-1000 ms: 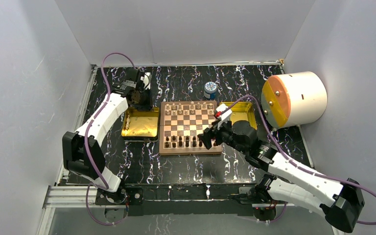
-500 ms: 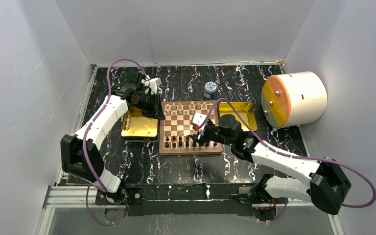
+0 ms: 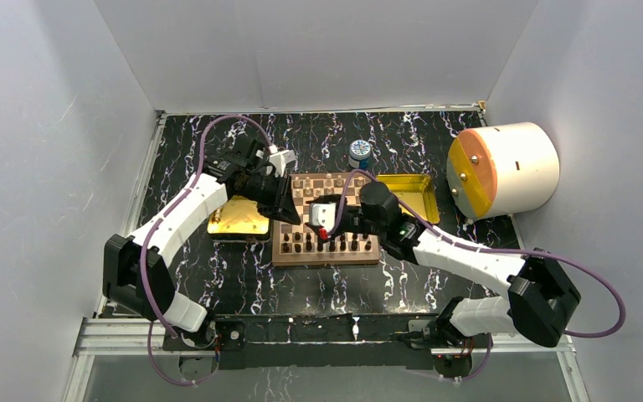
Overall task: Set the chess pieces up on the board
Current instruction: Place the chess piece on the chessboard.
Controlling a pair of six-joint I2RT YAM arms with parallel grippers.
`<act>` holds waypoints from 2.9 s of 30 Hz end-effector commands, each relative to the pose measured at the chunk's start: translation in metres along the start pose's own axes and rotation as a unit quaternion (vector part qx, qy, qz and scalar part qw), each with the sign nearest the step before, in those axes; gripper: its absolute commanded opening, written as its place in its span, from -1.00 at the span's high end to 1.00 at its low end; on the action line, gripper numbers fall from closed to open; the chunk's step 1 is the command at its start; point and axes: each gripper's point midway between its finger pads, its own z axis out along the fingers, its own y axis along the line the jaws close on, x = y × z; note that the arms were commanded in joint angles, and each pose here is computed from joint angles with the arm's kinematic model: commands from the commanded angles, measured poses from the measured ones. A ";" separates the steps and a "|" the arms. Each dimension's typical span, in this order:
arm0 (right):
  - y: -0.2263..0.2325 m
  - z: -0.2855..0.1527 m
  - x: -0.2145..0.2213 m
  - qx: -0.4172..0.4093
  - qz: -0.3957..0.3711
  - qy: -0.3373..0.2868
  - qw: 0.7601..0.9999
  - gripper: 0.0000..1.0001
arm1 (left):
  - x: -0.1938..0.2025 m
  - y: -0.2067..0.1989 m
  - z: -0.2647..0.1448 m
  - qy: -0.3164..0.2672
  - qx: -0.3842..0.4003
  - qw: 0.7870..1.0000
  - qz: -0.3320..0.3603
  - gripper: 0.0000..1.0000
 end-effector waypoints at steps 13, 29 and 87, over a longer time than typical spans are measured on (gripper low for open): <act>0.006 0.001 -0.018 -0.079 -0.119 -0.021 0.990 -0.22 | 0.010 -0.045 -0.005 0.003 0.042 0.998 0.037 0.85; 0.010 -0.001 -0.015 -0.083 -0.147 -0.022 0.985 0.02 | 0.009 -0.050 -0.007 0.007 0.051 0.998 0.040 0.84; -0.043 -0.003 -0.038 0.146 0.345 -0.097 0.922 0.87 | -0.045 -0.049 -0.031 -0.154 -0.018 0.987 0.031 0.48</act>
